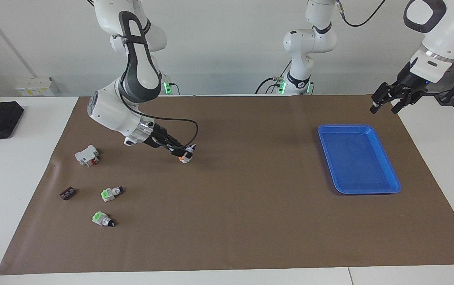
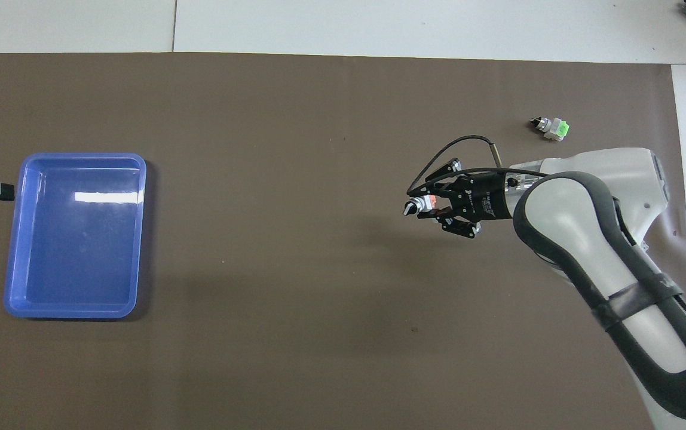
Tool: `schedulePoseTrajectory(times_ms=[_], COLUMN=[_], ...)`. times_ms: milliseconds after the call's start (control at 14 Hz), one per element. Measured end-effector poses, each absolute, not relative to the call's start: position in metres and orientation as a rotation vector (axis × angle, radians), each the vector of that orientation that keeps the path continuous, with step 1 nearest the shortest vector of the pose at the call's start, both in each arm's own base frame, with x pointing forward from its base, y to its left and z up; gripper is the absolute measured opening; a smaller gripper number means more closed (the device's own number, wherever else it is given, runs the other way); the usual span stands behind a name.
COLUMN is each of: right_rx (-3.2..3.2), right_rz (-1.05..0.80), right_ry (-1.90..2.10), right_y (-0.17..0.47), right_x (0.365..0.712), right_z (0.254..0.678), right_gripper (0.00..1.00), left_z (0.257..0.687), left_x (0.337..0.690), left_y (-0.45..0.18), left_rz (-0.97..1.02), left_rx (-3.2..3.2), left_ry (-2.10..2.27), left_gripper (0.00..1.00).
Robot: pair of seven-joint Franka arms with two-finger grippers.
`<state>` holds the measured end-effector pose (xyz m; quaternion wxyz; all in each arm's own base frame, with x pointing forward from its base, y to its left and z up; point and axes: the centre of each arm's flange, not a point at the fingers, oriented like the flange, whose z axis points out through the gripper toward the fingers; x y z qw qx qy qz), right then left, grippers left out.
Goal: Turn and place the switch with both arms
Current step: 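Lift the switch with the right gripper while the left gripper reaches over, then bring the left gripper to the switch held by the right gripper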
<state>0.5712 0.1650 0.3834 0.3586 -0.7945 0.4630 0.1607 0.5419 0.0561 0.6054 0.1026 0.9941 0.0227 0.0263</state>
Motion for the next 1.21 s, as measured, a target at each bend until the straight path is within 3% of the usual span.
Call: schedulePoseTrajectory(times_ms=[570, 1211], right_rx=[-1.491, -1.573], right_rz=[0.615, 0.549], right_ry=[1.429, 1.398], right_y=[0.298, 0.390], right_x=[0.551, 0.517], right_z=[0.422, 0.418], right_gripper=[0.41, 0.41], left_z=[0.586, 0.581], left_x=[0.541, 0.558], left_y=[0.032, -0.124], left_rz=[0.005, 0.041], left_rx=[2.659, 2.612], left_ry=[0.247, 0.166], left_gripper=[0.65, 0.56])
